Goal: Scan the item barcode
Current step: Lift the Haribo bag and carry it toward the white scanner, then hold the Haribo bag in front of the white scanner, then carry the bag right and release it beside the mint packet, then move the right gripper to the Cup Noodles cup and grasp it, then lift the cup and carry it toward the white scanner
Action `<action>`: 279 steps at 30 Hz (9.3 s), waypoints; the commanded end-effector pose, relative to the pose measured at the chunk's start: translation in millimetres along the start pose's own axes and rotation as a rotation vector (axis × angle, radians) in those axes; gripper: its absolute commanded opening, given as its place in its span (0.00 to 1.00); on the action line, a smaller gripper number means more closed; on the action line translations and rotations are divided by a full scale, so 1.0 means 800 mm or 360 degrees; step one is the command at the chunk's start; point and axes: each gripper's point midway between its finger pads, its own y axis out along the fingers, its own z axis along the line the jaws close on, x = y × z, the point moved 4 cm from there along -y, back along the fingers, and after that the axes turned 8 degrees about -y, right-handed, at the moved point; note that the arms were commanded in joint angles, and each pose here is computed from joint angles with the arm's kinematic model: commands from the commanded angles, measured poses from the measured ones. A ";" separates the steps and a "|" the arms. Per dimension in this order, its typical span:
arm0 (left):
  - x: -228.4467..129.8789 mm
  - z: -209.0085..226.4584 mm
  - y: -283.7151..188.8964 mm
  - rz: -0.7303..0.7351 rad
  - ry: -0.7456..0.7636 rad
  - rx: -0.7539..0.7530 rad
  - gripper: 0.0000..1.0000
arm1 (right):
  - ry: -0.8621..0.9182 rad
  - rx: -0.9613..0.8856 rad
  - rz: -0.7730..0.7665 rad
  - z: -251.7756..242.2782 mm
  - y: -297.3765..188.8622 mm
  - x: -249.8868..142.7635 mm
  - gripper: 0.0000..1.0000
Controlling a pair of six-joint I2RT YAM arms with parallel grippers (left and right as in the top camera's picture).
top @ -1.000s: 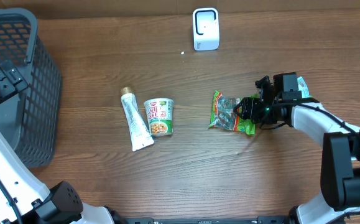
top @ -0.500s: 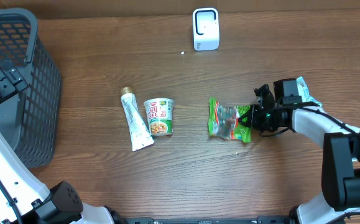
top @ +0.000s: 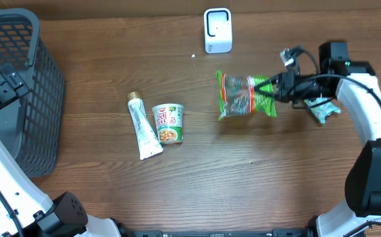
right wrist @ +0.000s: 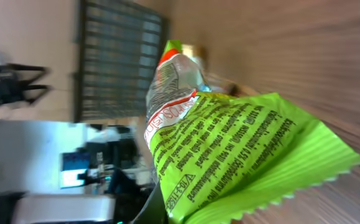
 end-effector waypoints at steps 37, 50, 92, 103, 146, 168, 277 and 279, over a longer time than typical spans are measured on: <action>0.002 -0.001 -0.010 -0.0040 -0.0001 -0.0014 1.00 | -0.0977 0.0485 -0.0319 0.226 -0.096 0.075 0.03; 0.002 -0.001 -0.010 -0.0040 -0.0001 -0.0014 1.00 | -0.0453 -0.0821 -0.0367 0.108 -0.043 0.088 0.04; 0.002 -0.001 -0.010 -0.0040 0.0000 -0.0014 1.00 | -0.2673 -0.2460 -0.0059 -0.005 0.152 0.241 0.04; 0.003 -0.001 -0.010 -0.0040 -0.0001 -0.0015 1.00 | -0.2868 -0.2507 -0.0027 -0.010 0.157 0.250 0.04; 0.003 -0.001 -0.010 -0.0041 -0.0001 -0.0014 1.00 | -0.1898 -0.1371 -0.0416 0.165 0.082 0.156 0.04; 0.002 -0.001 -0.010 -0.0040 0.0000 -0.0014 1.00 | 0.0082 -0.1129 -0.0490 0.038 -0.208 0.025 0.04; 0.002 -0.001 -0.010 -0.0040 0.0000 -0.0015 1.00 | 0.0114 -0.1360 0.0671 -0.074 0.202 -0.040 1.00; 0.002 -0.001 -0.010 -0.0040 0.0000 -0.0015 1.00 | 0.0195 -0.1364 0.0607 -0.076 0.201 -0.034 1.00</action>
